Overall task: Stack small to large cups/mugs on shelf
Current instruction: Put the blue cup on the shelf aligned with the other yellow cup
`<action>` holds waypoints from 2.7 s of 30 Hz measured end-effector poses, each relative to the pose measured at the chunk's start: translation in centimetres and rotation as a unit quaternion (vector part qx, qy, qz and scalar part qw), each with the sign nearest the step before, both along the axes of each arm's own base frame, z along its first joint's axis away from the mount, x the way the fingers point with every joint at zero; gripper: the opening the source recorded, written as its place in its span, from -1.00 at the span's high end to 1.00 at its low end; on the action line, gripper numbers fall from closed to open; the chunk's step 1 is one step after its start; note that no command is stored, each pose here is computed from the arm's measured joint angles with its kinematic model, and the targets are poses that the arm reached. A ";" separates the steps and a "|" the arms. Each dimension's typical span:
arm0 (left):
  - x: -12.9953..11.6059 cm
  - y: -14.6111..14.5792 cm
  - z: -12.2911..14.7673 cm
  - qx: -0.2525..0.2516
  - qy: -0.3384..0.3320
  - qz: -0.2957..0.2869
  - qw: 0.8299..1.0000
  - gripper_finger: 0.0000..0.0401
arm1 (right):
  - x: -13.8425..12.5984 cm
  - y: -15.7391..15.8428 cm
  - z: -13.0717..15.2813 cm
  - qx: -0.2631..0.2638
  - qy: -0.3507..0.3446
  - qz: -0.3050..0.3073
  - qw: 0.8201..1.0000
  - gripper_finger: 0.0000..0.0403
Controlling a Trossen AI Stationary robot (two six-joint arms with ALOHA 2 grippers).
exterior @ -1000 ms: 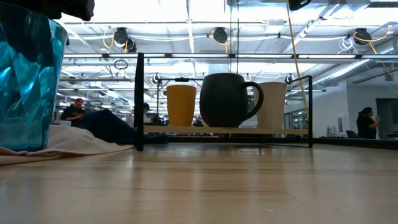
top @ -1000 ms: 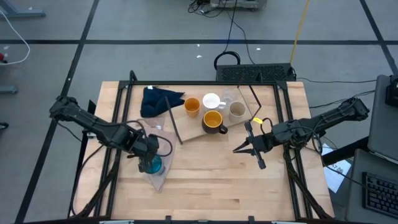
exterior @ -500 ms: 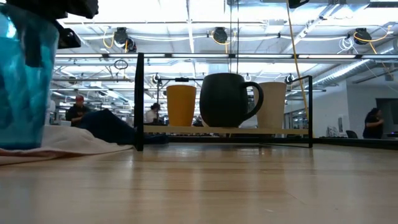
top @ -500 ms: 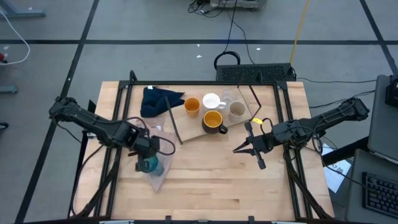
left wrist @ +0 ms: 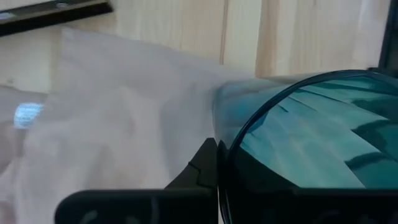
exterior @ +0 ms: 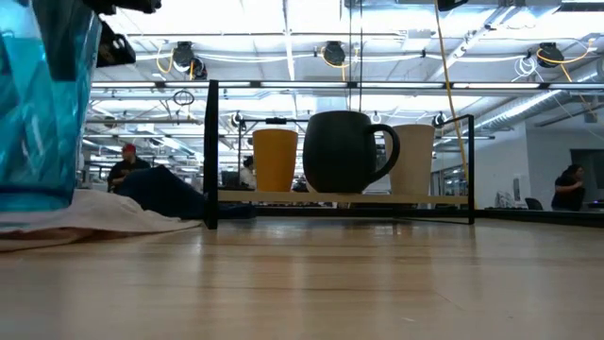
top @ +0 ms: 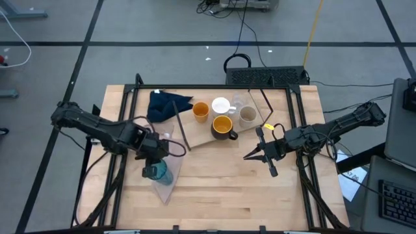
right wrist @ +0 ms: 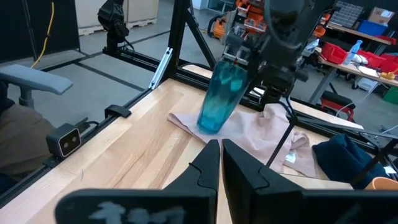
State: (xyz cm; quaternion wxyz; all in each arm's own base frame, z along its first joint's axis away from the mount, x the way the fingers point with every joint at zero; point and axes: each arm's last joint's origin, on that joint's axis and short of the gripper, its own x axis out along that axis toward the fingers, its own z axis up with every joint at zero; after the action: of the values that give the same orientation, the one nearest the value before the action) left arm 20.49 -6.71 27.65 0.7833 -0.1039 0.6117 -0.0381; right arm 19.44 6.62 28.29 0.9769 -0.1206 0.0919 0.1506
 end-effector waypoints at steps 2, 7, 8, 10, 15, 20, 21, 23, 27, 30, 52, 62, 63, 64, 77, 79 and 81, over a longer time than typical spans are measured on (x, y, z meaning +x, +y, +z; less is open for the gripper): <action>-0.1 0.1 0.9 0.008 0.002 0.002 1.000 0.98 | 0.0 0.0 0.0 0.000 0.000 0.000 1.000 0.96; -0.1 0.2 4.2 0.016 -0.031 0.001 0.999 0.98 | 0.0 0.0 0.0 -0.001 0.002 0.000 1.000 0.96; 0.0 0.3 4.9 0.017 -0.044 0.001 0.999 0.98 | 0.0 0.0 -0.1 -0.001 0.003 0.000 1.000 0.96; 0.5 0.3 6.0 0.028 -0.065 -0.002 0.997 0.98 | 0.0 0.0 -0.1 -0.002 0.004 0.000 1.000 0.96; 3.4 -0.1 7.5 0.051 -0.074 -0.036 0.995 0.98 | 0.0 0.0 -0.1 -0.002 0.006 0.000 1.000 0.96; 6.9 0.0 7.5 0.082 -0.012 -0.072 0.994 0.98 | 0.0 0.0 -0.2 -0.003 0.008 0.000 1.000 0.96; 7.4 0.1 7.8 0.087 -0.006 -0.076 0.993 0.98 | 0.0 0.0 -0.2 -0.003 0.009 0.000 1.000 0.96; 8.4 0.6 8.3 0.099 0.002 -0.083 0.992 0.98 | 0.0 0.0 -0.2 -0.004 0.010 0.000 1.000 0.96; 9.9 1.4 10.1 0.109 -0.026 -0.097 0.989 0.98 | -0.1 0.0 -0.3 -0.002 0.015 -0.001 1.000 0.96; 10.5 2.1 11.4 0.121 -0.047 -0.103 0.986 0.98 | -0.1 0.0 -0.5 -0.002 0.026 -0.002 1.000 0.96; 14.8 11.1 11.2 0.138 -0.042 -0.121 0.982 0.98 | -0.2 -0.1 -0.6 -0.008 0.033 -0.001 0.999 0.96; 14.9 13.7 10.7 0.126 -0.042 -0.119 0.984 0.98 | -0.2 -0.1 -0.6 -0.008 0.034 -0.001 0.999 0.96; 15.0 13.9 10.5 0.124 -0.037 -0.116 0.985 0.98 | -0.2 -0.1 -0.6 -0.008 0.034 -0.001 0.999 0.96; 15.2 14.0 10.2 0.123 -0.034 -0.117 0.985 0.98 | -0.2 -0.1 -0.6 -0.008 0.034 -0.001 0.999 0.96; 16.3 15.6 8.3 0.111 -0.010 -0.137 0.984 0.98 | -0.3 -0.1 -0.7 -0.010 0.040 -0.001 0.999 0.96; 16.5 15.8 7.7 0.098 -0.003 -0.139 0.985 0.98 | -0.3 -0.1 -0.8 -0.011 0.041 -0.001 0.999 0.96; 16.9 16.0 7.0 0.093 0.010 -0.141 0.986 0.98 | -0.3 -0.1 -0.8 -0.011 0.043 -0.001 0.999 0.96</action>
State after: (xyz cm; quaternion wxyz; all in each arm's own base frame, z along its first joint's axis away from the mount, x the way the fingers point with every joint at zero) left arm 37.41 9.33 34.60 0.7701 0.0561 0.6290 -0.0900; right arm 19.16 6.52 27.49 0.9708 -0.1248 0.1357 0.1534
